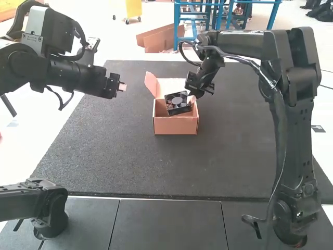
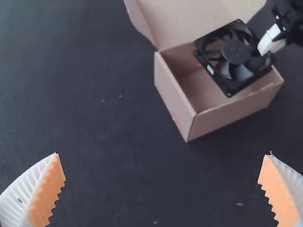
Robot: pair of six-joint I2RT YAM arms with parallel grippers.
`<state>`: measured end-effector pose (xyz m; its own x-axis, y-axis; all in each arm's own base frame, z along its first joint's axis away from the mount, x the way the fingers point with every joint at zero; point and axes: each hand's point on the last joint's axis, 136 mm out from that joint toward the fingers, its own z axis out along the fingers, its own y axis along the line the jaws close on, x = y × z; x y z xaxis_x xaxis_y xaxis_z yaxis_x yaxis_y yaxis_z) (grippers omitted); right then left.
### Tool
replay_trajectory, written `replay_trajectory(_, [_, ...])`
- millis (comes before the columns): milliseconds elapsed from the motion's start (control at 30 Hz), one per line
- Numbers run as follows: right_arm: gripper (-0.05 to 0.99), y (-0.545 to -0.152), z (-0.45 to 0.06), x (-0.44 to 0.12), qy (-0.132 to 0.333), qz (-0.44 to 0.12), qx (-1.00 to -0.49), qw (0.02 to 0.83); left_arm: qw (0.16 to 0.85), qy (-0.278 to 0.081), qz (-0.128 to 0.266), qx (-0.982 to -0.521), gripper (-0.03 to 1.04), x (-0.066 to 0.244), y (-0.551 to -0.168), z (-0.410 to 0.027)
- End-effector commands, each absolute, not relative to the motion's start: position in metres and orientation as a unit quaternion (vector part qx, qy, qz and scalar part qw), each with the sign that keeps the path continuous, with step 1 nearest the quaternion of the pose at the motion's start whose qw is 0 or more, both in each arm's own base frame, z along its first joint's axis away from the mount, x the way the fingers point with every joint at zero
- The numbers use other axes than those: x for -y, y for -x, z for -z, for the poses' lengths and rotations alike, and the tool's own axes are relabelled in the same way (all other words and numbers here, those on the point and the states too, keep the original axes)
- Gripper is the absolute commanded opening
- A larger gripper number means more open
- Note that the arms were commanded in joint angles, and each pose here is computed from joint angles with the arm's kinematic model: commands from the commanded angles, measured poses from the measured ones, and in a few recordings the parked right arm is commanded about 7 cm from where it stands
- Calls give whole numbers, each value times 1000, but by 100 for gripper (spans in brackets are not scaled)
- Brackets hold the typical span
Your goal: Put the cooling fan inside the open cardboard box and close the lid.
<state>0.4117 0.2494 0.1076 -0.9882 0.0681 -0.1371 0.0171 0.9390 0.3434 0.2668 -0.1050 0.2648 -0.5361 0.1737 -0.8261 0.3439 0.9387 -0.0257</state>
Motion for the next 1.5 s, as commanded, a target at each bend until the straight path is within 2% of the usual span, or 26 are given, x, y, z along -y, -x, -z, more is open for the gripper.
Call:
replay_trajectory(0, [-1,-422,-125,-262,-9,-194,-976,98,483,-137,110,-858,97,106,-262,-288])
replay_trajectory(400, [-1,-426,-96,-264,-12,-180,-981,73,487,-136,113,-855,97,106,-260,-292])
replay_trajectory(500, [11,-426,-96,-266,-11,-187,-980,66,491,-136,114,-853,97,106,-261,-294])
replay_trajectory(700, [58,-427,-99,-265,-6,-186,-981,63,502,-127,118,-847,97,106,-266,-300])
replay_trajectory(733, [63,-427,-100,-264,-6,-186,-980,64,502,-126,118,-847,97,107,-268,-300])
replay_trajectory(867, [67,-429,-118,-272,3,-221,-973,75,498,-116,118,-851,97,106,-275,-297])
replay_trajectory(1000, [70,-439,-179,-280,22,-285,-948,140,497,-99,120,-854,97,106,-288,-297])
replay_trajectory(1033, [71,-441,-191,-279,35,-289,-944,157,495,-88,120,-856,97,105,-293,-296])
replay_trajectory(1100, [80,-438,-215,-277,87,-293,-932,193,496,-69,112,-858,96,98,-304,-294])
replay_trajectory(1167, [90,-440,-228,-268,105,-274,-930,222,494,-54,100,-862,96,89,-316,-290])
replay_trajectory(1333, [90,-425,-237,-234,154,-181,-940,243,482,-21,79,-872,96,68,-339,-281])
replay_trajectory(1467, [90,-420,-233,-222,171,-150,-940,253,480,5,57,-875,96,51,-356,-276])
